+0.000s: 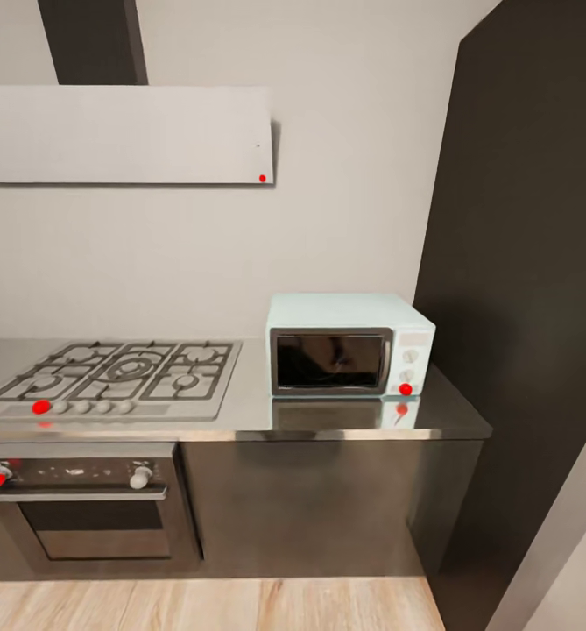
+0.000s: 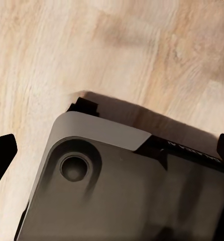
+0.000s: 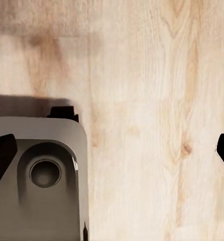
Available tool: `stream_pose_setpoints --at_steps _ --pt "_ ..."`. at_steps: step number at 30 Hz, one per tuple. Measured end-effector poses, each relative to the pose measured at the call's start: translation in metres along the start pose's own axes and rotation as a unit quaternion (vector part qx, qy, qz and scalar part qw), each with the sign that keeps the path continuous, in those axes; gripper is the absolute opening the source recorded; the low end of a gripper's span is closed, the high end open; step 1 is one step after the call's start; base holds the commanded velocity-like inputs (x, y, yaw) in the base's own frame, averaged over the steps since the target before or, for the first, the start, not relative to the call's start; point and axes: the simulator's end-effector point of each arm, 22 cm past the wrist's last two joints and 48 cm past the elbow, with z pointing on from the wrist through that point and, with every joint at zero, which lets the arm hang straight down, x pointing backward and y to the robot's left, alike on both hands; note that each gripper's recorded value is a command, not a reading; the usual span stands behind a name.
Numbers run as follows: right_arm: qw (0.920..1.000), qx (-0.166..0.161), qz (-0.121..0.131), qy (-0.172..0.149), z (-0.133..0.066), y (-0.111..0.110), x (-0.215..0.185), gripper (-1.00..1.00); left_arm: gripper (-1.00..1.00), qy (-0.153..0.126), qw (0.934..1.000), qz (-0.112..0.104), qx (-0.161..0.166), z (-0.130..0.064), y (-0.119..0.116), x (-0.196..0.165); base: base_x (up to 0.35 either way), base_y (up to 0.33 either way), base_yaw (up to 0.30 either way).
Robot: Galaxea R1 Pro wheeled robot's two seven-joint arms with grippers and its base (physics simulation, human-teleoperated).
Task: In the kitchen, take the popcorn bag from the countertop, put it into the microwave, and heat it until the popcorn is cooked so the cooked popcorn ends up inside the bag.
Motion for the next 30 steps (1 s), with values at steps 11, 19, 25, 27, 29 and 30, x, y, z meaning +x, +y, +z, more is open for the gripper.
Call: stream_pose_setpoints --at_steps 11,19,25,27,29,30 --pt "1.0000 0.003 -0.001 -0.001 0.000 -0.003 -0.001 1.00 1.00 0.000 1.0000 0.000 0.000 0.000 0.000 0.000 0.157 -0.210 0.000" --pt "1.0000 0.000 0.001 -0.001 0.000 0.002 -0.001 1.00 1.00 0.000 1.0000 0.000 -0.001 0.000 0.001 -0.001 0.065 -0.054 0.000" --pt "0.9966 -0.047 -0.042 -0.054 -0.006 0.064 -0.051 1.00 1.00 0.000 1.0000 0.000 -0.001 0.000 0.001 0.000 0.001 -0.001 0.000" --pt "0.9937 -0.056 -0.050 -0.083 -0.012 0.079 -0.090 1.00 1.00 0.000 1.0000 0.000 0.000 0.000 0.000 0.000 0.000 0.000 0.000" --pt "0.9904 -0.060 -0.049 -0.114 -0.024 0.087 -0.145 1.00 1.00 0.000 1.0000 0.000 0.000 0.000 0.001 -0.001 0.000 0.000 0.000" --pt "0.9886 -0.061 -0.046 -0.130 -0.031 0.089 -0.168 1.00 1.00 0.000 1.0000 0.000 0.000 0.000 0.001 -0.001 0.000 0.000 0.000"
